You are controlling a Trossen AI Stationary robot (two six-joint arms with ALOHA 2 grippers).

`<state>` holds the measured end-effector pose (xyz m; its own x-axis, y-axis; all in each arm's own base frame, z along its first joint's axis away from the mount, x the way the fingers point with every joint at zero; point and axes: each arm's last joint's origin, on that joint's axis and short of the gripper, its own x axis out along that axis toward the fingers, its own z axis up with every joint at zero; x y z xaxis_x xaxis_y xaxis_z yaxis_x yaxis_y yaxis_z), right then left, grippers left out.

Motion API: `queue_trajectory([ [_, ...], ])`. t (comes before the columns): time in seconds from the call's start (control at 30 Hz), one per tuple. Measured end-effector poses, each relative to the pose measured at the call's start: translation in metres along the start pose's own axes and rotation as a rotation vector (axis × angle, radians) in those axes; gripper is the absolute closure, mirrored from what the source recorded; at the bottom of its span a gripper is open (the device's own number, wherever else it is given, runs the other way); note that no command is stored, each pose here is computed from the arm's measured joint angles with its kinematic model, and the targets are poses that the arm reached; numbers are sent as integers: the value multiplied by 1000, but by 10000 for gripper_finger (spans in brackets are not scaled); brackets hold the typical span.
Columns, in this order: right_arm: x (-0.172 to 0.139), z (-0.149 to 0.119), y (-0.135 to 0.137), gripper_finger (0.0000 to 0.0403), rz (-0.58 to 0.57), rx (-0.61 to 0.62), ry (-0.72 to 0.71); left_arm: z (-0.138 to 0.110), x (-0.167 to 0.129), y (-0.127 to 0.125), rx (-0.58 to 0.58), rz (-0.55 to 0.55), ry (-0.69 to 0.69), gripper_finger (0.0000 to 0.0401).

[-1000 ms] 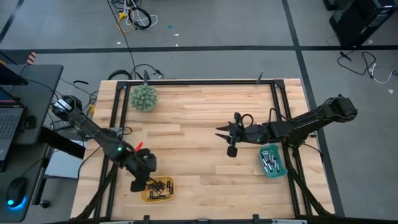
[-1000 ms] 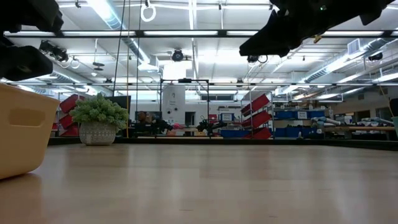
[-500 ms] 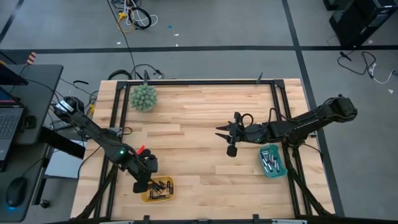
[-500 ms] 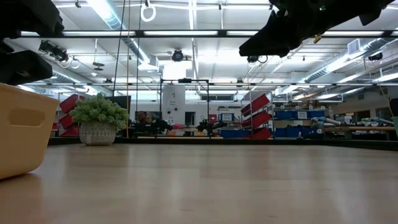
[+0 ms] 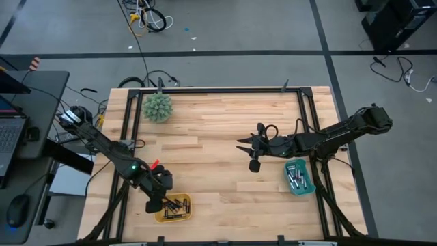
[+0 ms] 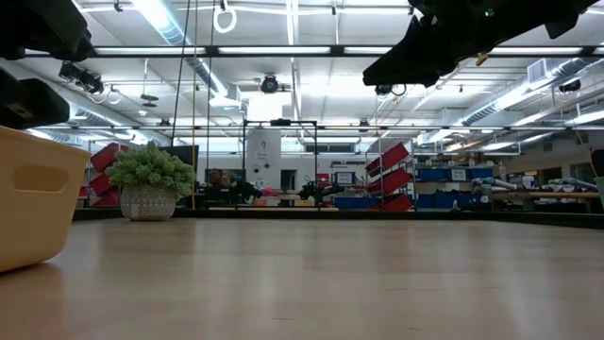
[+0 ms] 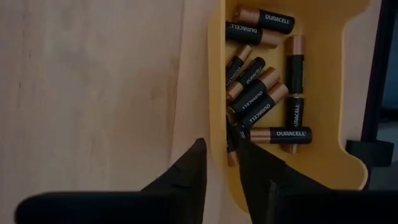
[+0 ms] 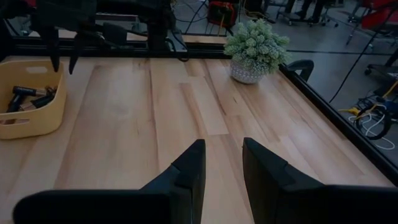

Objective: Sort batteries
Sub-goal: Adjust the yellow bin

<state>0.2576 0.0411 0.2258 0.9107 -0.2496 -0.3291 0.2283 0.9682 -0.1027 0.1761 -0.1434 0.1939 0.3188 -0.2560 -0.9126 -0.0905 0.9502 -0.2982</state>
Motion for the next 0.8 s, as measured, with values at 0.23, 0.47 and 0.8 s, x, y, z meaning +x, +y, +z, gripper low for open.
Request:
queue_trajectory([
  [0.23,0,0,0,311,1,0,0,0,0,0,-5,-1,6,339],
  [0.47,0,0,0,311,1,0,0,-1,0,0,-20,-9,23,349],
  [0.8,0,0,0,311,1,-1,0,-5,0,4,-58,36,63,363],
])
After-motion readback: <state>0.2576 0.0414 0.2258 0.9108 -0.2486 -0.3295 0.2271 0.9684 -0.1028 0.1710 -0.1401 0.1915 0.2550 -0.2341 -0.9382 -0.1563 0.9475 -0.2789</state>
